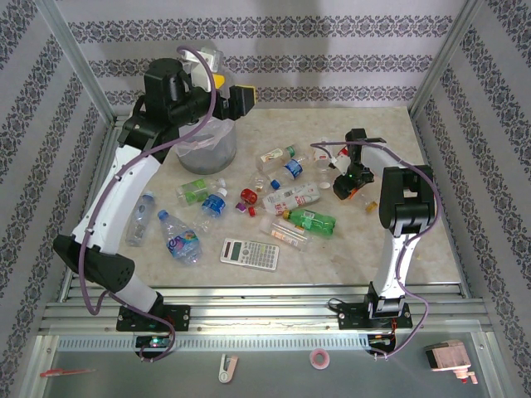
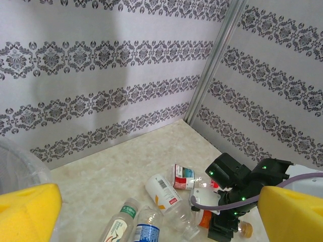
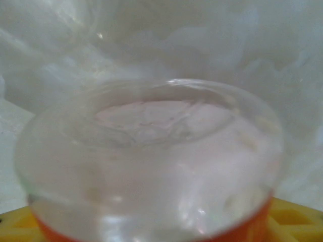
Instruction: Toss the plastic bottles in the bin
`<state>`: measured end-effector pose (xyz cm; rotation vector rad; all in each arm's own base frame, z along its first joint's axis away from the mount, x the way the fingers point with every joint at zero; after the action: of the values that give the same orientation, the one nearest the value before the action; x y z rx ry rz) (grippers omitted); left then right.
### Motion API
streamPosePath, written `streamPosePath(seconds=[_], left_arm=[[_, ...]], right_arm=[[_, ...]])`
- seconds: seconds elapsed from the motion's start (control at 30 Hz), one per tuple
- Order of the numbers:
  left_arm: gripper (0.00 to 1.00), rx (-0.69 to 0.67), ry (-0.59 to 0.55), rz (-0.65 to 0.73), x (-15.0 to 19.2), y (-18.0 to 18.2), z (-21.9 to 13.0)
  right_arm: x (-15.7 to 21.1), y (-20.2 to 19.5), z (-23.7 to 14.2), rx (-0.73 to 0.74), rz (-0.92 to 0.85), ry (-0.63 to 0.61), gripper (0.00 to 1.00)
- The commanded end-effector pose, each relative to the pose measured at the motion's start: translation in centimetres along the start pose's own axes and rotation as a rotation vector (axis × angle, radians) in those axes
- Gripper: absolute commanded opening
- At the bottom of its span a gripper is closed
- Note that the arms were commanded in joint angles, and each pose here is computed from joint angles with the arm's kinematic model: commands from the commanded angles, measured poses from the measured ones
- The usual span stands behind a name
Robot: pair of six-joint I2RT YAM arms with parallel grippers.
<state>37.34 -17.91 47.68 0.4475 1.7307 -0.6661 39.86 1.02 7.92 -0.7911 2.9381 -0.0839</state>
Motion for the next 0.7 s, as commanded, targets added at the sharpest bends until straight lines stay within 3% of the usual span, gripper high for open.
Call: streamPosePath(seconds=[0.0, 0.13, 0.43, 0.67], left_arm=[[1.0, 0.031, -0.086, 0.024, -1.9, -1.8, -2.0], [1.0, 0.029, -0.089, 0.028, -2.0, -2.0, -2.5], [1.0, 0.043, -0.09, 0.033, -1.8, -2.7, -3.2], [1.0, 0.066, -0.09, 0.024, -1.3, -3.4, -3.3]], right_arm=[[0.7, 0.3, -1.4, -0.032, 0.057, -0.012, 0.61], [0.7, 0.3, -2.1, -0.029, 0.082, -0.024, 0.52], [1.0, -0.4, -4.7, -0.011, 0.176, -0.089, 0.48], [1.1, -2.1, -9.6, -0.031, 0.338, -0.276, 0.43]])
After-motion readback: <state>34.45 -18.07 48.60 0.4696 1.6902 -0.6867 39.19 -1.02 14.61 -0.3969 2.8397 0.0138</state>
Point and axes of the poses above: each hand's point on the last joint's axis, 136 mm out from that joint toward the fingers, its own z axis out along the fingers, its own y axis along the line the jaws close on, x = y × z, the point moved 6 cm from there along -z, back along the fingers, and after that the axes turned 2 degrees about z, right-handed, at the moved point
